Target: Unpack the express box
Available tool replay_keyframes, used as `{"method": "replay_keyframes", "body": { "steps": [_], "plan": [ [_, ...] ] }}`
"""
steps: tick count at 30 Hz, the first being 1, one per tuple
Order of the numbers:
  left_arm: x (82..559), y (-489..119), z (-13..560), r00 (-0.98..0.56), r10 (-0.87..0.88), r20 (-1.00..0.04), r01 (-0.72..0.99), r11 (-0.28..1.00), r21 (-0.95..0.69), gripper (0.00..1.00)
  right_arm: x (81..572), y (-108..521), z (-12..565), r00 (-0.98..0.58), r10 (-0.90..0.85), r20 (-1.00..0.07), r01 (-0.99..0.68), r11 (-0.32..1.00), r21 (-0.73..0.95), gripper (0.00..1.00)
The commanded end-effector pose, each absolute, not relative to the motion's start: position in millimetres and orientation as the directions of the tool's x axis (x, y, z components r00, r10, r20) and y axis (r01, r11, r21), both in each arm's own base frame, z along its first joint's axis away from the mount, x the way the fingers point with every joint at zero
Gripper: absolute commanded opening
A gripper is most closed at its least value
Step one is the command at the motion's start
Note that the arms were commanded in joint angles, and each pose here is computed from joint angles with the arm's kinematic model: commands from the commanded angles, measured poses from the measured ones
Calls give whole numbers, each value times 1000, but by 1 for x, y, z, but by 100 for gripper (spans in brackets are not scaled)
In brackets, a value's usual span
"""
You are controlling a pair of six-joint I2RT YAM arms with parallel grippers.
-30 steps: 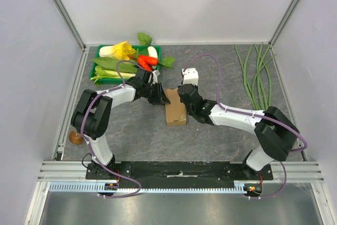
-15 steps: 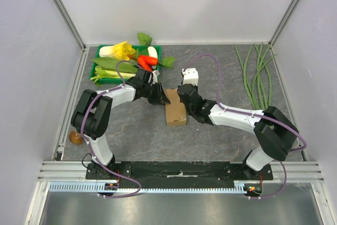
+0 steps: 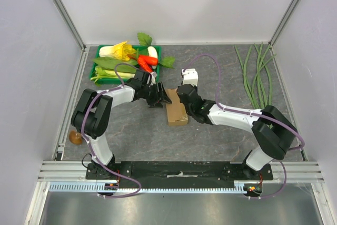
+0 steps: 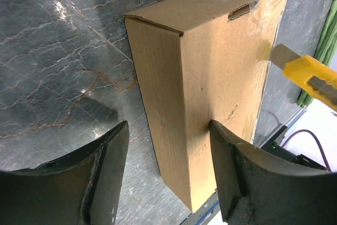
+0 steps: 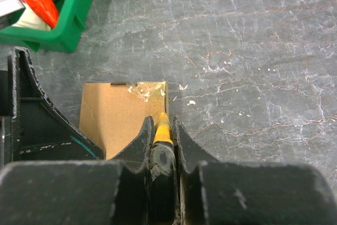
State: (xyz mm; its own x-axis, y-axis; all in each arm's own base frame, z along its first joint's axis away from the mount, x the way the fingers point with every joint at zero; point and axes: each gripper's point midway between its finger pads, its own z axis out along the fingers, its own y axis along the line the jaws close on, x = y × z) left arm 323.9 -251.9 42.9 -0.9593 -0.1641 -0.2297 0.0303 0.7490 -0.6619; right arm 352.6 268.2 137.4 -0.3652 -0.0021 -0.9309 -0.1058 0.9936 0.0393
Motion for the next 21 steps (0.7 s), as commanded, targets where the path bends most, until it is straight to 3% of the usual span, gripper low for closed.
{"method": "replay_keyframes", "body": {
  "steps": [1,6,15,19,21],
  "plan": [
    [317,-261,33,-973,-171,-156,-18,725,-689,69,350,276,120,-409,-4,-913,-118,992,48,0],
    [321,-270,35,-974,-187,-126,-38,687,-725,73,350,280,119,-411,-11,-911,-130,990,47,0],
    [331,-275,51,-961,-209,-183,0,659,-752,85,349,279,122,-411,-25,-911,-140,989,36,0],
    [335,-274,46,-963,-225,-151,-43,676,-736,83,347,282,122,-413,-35,-910,-155,987,33,0],
    [333,-272,36,-966,-235,-109,-88,691,-717,73,347,282,124,-410,-37,-911,-159,987,31,0]
  ]
}}
